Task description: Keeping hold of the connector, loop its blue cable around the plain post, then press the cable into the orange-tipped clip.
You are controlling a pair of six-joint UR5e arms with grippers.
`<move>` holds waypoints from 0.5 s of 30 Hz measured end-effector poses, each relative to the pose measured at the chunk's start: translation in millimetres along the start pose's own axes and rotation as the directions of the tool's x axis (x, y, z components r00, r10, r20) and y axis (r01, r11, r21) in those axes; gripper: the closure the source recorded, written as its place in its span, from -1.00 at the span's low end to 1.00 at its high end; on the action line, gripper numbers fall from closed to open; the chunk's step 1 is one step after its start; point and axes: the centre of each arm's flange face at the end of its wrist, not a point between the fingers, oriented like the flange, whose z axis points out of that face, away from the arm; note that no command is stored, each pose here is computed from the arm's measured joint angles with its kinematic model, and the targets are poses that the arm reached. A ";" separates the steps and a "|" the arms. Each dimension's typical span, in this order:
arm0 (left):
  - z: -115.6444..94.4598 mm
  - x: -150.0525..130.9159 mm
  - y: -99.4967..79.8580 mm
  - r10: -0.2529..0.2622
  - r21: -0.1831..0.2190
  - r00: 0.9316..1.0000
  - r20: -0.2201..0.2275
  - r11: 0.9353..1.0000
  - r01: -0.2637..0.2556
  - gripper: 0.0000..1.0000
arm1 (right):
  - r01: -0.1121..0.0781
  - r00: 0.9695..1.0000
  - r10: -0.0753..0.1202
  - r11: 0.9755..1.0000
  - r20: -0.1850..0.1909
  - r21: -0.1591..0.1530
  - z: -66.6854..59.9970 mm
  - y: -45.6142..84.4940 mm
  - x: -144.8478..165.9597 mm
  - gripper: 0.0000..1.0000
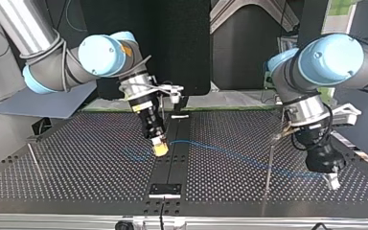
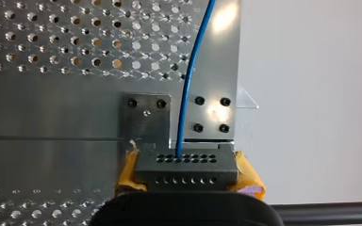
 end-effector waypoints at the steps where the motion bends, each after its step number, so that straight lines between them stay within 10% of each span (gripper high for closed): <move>1: 5.4 3.6 3.9 0.004 0.000 1.000 -0.003 1.000 -0.004 1.00 | 0.000 1.000 0.000 1.000 0.001 -0.001 0.9 0.5 -1.8 1.00; 15: 32.9 75.1 55.5 0.078 0.016 0.989 -0.122 0.997 -0.077 1.00 | 0.006 1.000 -0.006 0.999 0.011 -0.042 6.8 17.6 -14.8 1.00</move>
